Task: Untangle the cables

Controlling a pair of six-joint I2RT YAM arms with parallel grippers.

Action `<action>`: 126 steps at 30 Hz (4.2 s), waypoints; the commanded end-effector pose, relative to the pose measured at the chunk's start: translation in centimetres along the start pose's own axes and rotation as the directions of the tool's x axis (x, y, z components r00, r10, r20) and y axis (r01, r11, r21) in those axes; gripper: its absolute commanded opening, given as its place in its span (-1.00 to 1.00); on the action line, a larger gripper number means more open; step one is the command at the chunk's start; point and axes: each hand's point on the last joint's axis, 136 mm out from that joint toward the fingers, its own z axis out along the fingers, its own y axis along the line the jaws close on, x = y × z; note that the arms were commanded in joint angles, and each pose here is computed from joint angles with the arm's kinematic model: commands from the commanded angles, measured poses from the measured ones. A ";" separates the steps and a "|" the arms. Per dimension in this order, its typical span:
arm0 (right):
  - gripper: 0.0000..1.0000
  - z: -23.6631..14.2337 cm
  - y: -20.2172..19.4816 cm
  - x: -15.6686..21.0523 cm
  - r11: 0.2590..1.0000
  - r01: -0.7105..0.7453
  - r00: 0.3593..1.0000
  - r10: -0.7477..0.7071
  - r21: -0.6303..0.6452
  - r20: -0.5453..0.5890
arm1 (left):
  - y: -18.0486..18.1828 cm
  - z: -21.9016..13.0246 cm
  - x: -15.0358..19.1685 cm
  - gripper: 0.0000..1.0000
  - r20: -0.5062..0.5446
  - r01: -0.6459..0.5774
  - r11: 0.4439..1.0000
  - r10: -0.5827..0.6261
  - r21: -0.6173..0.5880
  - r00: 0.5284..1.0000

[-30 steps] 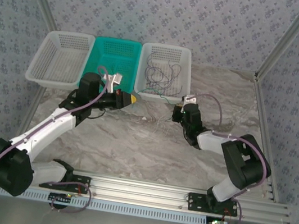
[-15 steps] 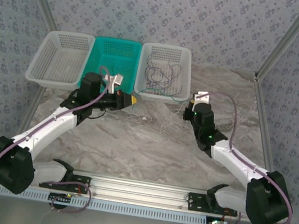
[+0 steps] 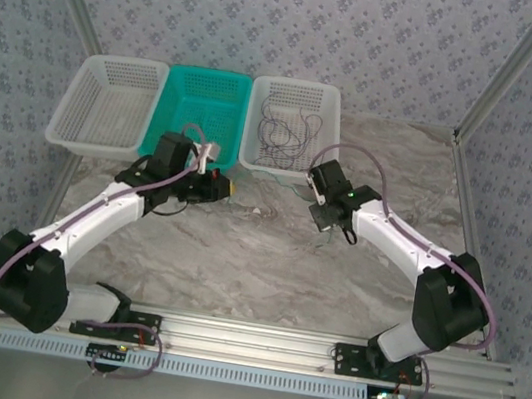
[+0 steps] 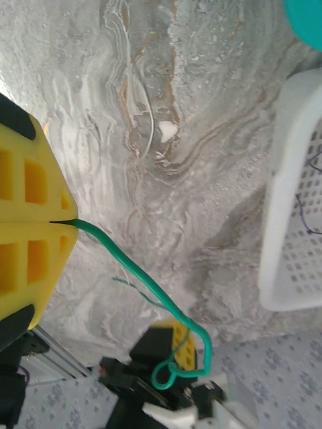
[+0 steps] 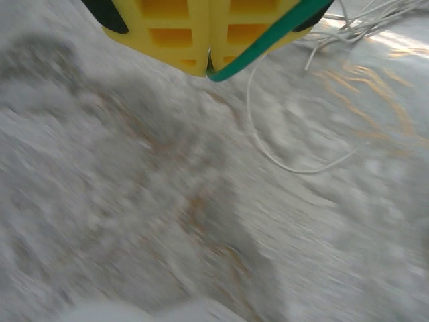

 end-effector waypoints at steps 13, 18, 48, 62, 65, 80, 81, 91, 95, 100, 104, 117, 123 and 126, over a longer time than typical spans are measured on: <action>-0.91 -13.4 -4.1 -8.8 0.977 -0.168 0.683 0.209 -0.127 0.700 | -2.6 1.2 0.7 -1.00 0.050 -0.159 0.982 0.154 0.102 0.987; 0.02 -8.1 -0.7 -5.7 0.962 -0.102 0.847 0.216 -0.252 0.486 | -2.3 1.1 1.4 -1.00 0.051 -0.173 0.979 0.168 0.104 0.984; 0.13 -7.0 -4.0 2.3 0.792 -0.475 0.748 0.593 -0.384 0.297 | -3.7 -0.5 -0.4 0.48 -0.083 -0.678 0.687 0.684 -0.261 0.725; 0.13 -9.3 -4.5 3.4 0.797 -0.470 0.743 0.589 -0.379 0.318 | 2.7 13.3 -3.1 0.54 -0.270 -0.693 0.505 0.671 -0.515 0.690; 0.13 -9.5 -4.4 3.8 0.796 -0.473 0.743 0.591 -0.377 0.314 | 3.2 14.3 -3.2 0.55 -0.279 -0.697 0.481 0.678 -0.532 0.681; 0.15 -8.0 -3.0 4.7 0.715 -0.547 0.699 0.676 -0.434 0.232 | 2.7 17.5 1.4 -0.56 -0.353 -0.765 0.549 0.680 -0.336 0.643; 0.19 -7.5 -2.6 4.7 0.701 -0.558 0.695 0.687 -0.443 0.213 | 2.1 17.4 1.5 -0.68 -0.343 -0.770 0.554 0.690 -0.316 0.637; 0.81 -2.6 0.7 2.5 0.631 -0.594 0.704 0.708 -0.500 0.056 | -4.1 13.3 1.4 -1.00 -0.237 -0.817 0.531 0.784 -0.224 0.574; 0.81 0.5 1.1 2.2 0.620 -0.634 0.689 0.724 -0.461 0.026 | -5.9 11.5 1.0 -1.00 -0.210 -0.829 0.509 0.806 -0.231 0.553; 0.13 4.9 -1.3 6.0 0.611 -0.770 0.623 0.782 -0.185 -0.014 | -7.4 7.4 -1.4 -1.00 -0.161 -0.815 0.479 0.821 -0.327 0.547; -0.76 6.0 -2.2 7.4 0.557 -0.820 0.565 0.824 -0.134 -0.033 | -7.5 4.0 -3.4 -1.00 -0.174 -0.808 0.401 0.842 -0.432 0.510; -1.00 2.7 -2.4 7.3 0.569 -0.797 0.579 0.815 -0.205 0.008 | -3.5 -8.8 -15.8 -1.00 0.045 -0.417 0.515 0.668 -0.749 0.743; -1.00 1.2 -2.4 8.1 0.570 -0.794 0.581 0.814 -0.213 0.010 | 1.5 -11.3 -24.0 -1.00 0.218 -0.213 0.608 0.556 -0.764 0.802; -1.00 0.6 -2.4 8.5 0.570 -0.793 0.582 0.813 -0.213 0.009 | 4.6 -10.0 -27.2 -1.00 0.257 -0.149 0.641 0.494 -0.753 0.831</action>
